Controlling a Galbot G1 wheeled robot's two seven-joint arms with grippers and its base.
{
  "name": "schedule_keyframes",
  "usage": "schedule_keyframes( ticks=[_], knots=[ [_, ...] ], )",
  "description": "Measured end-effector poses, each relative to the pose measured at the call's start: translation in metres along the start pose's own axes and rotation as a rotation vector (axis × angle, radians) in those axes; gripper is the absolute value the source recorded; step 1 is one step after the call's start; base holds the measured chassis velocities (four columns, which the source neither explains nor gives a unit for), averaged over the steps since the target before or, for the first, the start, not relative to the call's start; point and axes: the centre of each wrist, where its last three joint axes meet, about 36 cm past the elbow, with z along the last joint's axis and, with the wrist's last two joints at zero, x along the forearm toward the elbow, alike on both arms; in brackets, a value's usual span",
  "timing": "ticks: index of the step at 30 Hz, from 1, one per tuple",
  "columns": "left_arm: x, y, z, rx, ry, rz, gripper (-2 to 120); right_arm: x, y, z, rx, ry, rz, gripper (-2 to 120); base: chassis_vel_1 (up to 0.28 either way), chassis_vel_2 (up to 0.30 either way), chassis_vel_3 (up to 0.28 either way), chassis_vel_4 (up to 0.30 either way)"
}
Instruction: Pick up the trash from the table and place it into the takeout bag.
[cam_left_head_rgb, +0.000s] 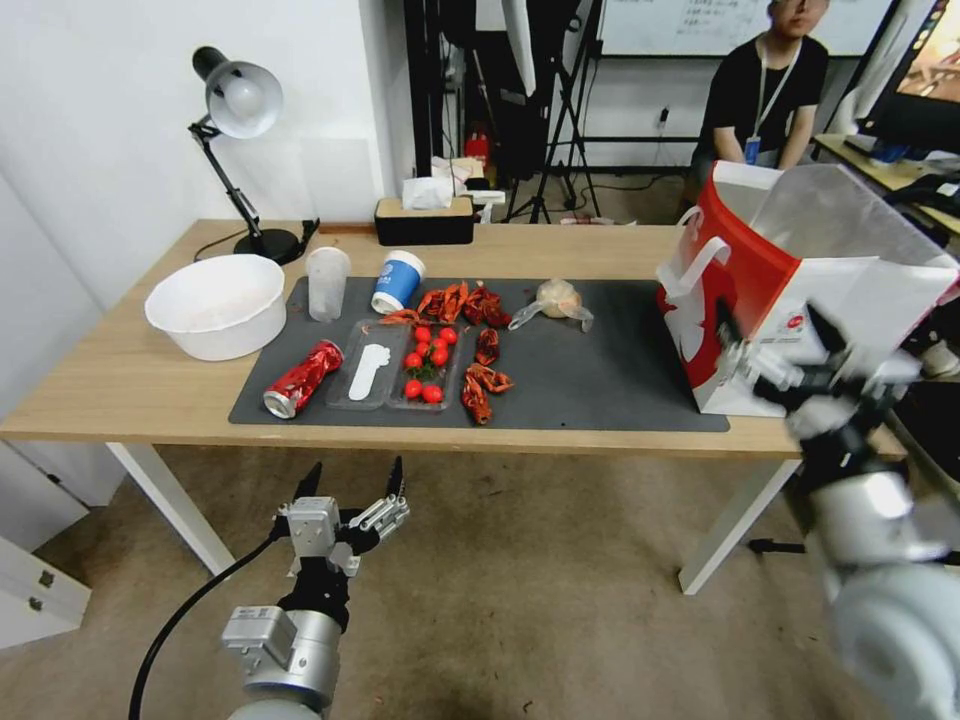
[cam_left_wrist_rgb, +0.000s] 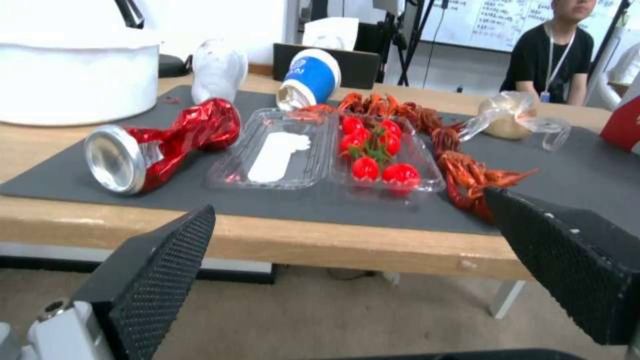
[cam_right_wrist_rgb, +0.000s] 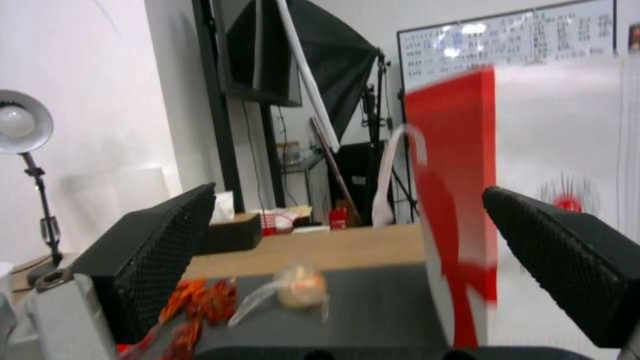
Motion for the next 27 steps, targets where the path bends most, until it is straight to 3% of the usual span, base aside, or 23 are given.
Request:
schedule_keyframes(
  ticks=[3,6,11,19,27],
  knots=[
    [0.0,0.0,0.0,0.0,-0.001,-0.003,100,0.01,0.005,0.005,0.002,0.008,-0.007,100,0.0,0.0,0.0,0.0],
    [0.0,0.002,0.002,-0.006,-0.007,-0.012,100,0.051,0.019,0.034,0.02,0.052,-0.017,100,0.0,0.0,0.0,0.0],
    [-0.003,0.001,0.001,-0.003,-0.018,0.001,100,0.087,0.03,0.066,0.001,0.083,0.007,100,0.0,0.0,0.0,0.0],
    [-0.011,0.002,0.012,-0.01,-0.03,0.014,100,0.133,0.03,0.127,-0.021,0.149,0.068,100,0.0,0.0,0.0,0.0],
    [-0.018,0.006,0.016,-0.022,-0.046,0.016,100,0.154,0.033,0.158,-0.034,0.211,0.088,100,0.0,0.0,0.0,0.0]
  ],
)
